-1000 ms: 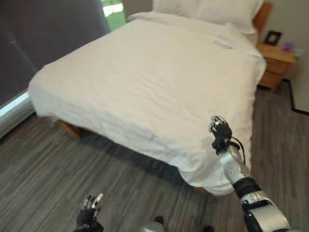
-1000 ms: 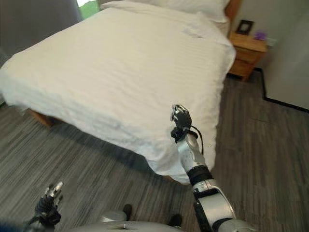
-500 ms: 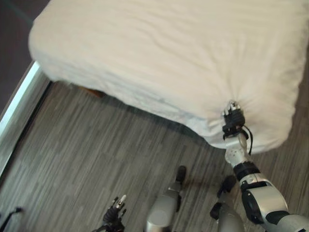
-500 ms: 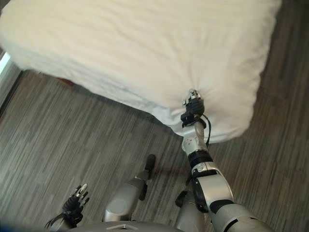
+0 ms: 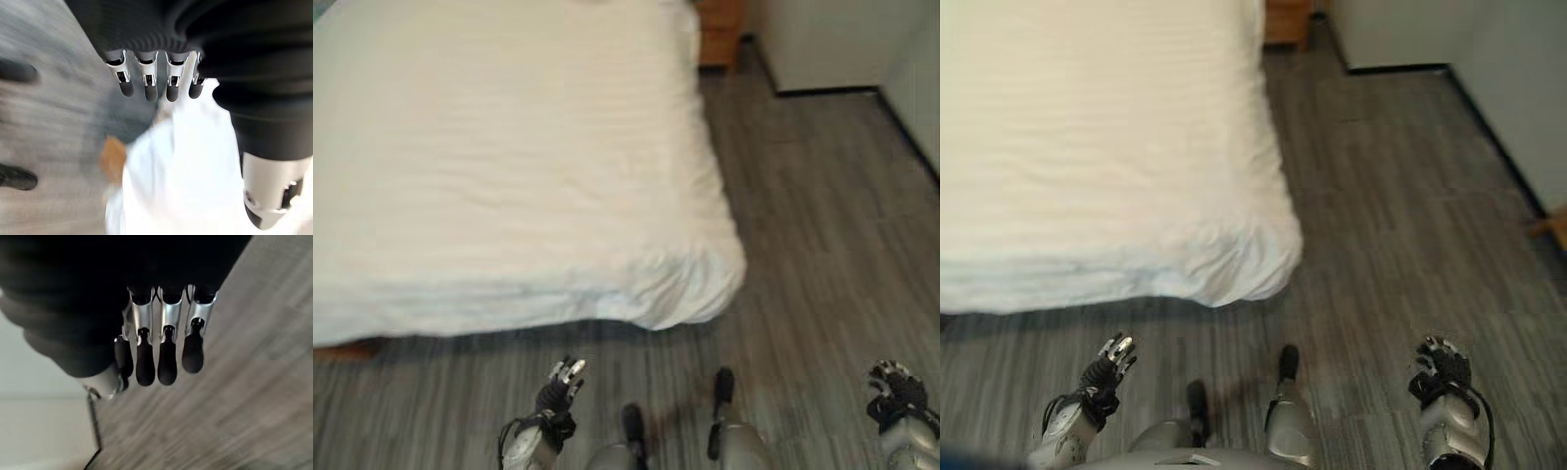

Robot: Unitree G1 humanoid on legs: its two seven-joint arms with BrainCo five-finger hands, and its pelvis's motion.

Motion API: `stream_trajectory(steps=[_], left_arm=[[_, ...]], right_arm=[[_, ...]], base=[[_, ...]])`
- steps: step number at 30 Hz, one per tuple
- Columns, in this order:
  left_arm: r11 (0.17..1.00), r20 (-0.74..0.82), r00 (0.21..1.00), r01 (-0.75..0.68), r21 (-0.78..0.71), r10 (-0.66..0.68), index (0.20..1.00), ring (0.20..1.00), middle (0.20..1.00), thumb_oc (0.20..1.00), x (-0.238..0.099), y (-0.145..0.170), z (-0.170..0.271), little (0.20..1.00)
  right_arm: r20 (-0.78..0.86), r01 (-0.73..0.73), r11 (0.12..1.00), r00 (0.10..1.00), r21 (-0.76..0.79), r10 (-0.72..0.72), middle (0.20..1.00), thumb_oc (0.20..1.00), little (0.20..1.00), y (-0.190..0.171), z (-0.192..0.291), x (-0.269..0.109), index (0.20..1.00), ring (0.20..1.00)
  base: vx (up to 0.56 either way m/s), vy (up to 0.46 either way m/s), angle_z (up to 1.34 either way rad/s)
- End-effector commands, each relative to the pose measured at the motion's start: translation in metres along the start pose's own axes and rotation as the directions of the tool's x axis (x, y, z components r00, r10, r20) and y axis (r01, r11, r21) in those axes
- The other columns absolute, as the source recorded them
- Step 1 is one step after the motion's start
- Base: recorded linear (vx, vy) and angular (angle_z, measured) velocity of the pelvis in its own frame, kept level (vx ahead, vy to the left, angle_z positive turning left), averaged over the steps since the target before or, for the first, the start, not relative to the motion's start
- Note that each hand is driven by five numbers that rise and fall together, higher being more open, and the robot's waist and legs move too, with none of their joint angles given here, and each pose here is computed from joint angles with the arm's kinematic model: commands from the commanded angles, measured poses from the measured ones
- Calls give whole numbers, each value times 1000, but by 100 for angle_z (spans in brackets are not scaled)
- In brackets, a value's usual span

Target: Making the bed.

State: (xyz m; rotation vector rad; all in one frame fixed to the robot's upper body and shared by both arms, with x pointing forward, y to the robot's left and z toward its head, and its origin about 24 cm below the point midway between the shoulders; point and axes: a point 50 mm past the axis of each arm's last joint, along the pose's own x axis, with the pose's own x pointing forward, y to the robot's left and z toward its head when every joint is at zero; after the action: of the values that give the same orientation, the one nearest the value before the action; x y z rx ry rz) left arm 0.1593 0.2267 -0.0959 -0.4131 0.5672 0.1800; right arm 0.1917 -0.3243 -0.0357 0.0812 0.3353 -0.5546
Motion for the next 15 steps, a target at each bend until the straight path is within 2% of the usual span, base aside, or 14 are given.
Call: stream_trajectory(steps=[1,3,7,13,15], left_arm=[[986,92,989,101,136,-115,1000,1000,1000,1000,10,-24,26,1000],[964,138,974,143,223,-177,1000,1000,1000,1000,15,-44,41,1000],[945,212,943,197,263,-255,1000,1000,1000,1000,22,-73,63,1000],[927,243,913,260,272,-328,1000,1000,1000,1000,24,-98,70,1000],[920,264,887,330,212,-379,1000,1000,1000,1000,21,-116,72,1000]], right_arm=[[184,-126,970,969,-207,165,1000,1000,1000,30,47,9,1000,1000],[178,-222,943,946,-248,270,1000,1000,1000,58,41,0,1000,1000],[89,-360,845,901,-394,425,1000,1000,1000,94,18,-17,1000,1000],[22,-421,801,880,-425,474,1000,1000,1000,100,1,-27,1000,1000],[-8,-468,767,856,-439,517,1000,1000,1000,109,-6,-32,1000,1000]], base=[[109,-66,-142],[85,-124,-113],[17,-212,-88],[59,-224,-53],[118,-389,-59]])
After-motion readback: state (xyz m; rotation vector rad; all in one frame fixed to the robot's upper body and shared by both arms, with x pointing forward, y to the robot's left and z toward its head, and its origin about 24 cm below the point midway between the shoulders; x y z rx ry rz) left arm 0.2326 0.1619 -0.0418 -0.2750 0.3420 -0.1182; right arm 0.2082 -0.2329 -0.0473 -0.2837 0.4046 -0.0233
